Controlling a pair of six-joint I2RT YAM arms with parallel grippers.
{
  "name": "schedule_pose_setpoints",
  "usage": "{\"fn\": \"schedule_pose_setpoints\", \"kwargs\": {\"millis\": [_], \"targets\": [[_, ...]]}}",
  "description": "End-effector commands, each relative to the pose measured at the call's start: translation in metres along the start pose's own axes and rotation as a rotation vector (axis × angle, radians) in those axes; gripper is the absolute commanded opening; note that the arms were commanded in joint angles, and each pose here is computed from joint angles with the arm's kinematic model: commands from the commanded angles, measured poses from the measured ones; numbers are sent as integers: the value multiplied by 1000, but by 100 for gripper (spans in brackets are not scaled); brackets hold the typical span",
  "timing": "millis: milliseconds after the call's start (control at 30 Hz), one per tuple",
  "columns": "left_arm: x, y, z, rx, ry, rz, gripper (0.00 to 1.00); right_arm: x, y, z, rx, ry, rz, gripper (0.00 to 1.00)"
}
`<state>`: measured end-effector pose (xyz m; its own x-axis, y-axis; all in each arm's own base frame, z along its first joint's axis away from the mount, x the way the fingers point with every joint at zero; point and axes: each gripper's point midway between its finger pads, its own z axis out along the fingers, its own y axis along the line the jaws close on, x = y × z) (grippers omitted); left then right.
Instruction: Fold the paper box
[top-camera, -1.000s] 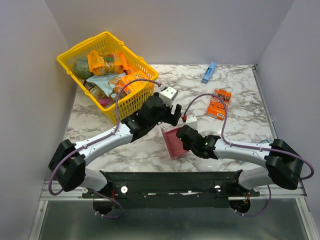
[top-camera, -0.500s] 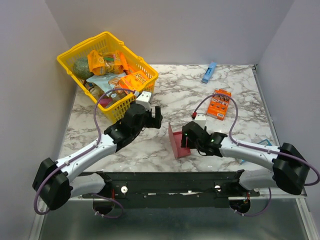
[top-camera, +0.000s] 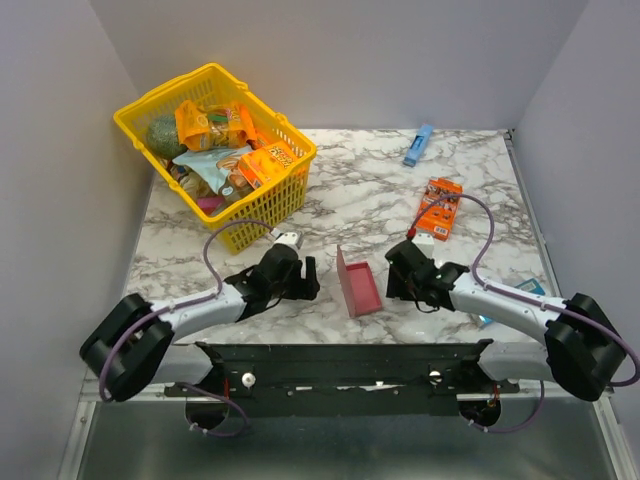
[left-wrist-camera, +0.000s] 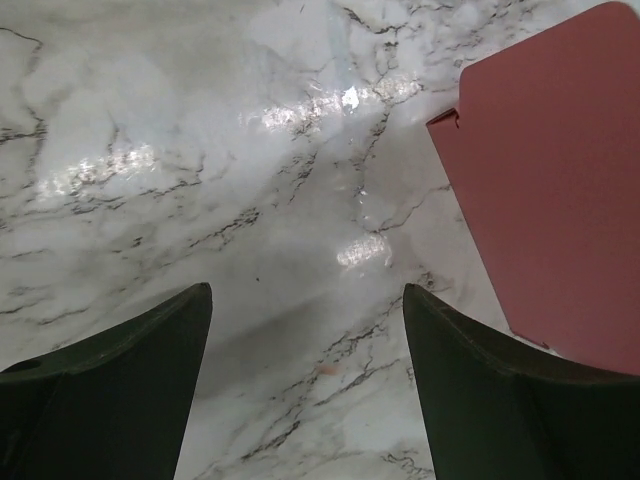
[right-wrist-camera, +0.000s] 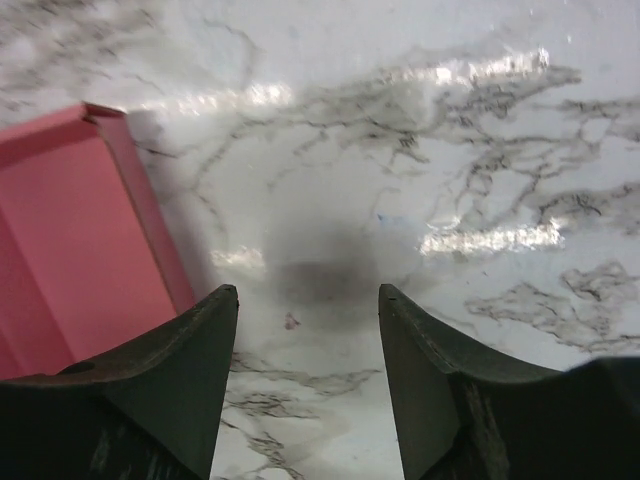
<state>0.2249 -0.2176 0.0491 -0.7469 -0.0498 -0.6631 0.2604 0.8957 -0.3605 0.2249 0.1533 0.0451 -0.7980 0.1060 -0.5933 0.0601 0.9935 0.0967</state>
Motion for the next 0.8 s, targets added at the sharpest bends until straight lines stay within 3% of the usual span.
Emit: {"fn": "schedule_pose_setpoints", "kwargs": {"millis": [0,167,267,367,500,567,767], "targets": [[-14,-28,31,82,-7,10,85,34,-10,1,5,104,-12,66],[-20,-36,76,80,2,69,85,65,19,-1,-111,191,-42,66],[-30,-65,97,210,-12,106,84,78,46,-7,-185,213,-86,66],[-50,-105,97,398,-80,149,83,79,78,-24,-283,179,-145,67],[-85,-128,91,451,-146,247,83,62,94,-45,-383,113,-113,70],[-97,-122,86,404,-153,311,85,50,92,-52,-384,60,-113,73],[-158,-74,53,175,-248,289,87,5,68,-72,-353,-62,-121,80]]}}
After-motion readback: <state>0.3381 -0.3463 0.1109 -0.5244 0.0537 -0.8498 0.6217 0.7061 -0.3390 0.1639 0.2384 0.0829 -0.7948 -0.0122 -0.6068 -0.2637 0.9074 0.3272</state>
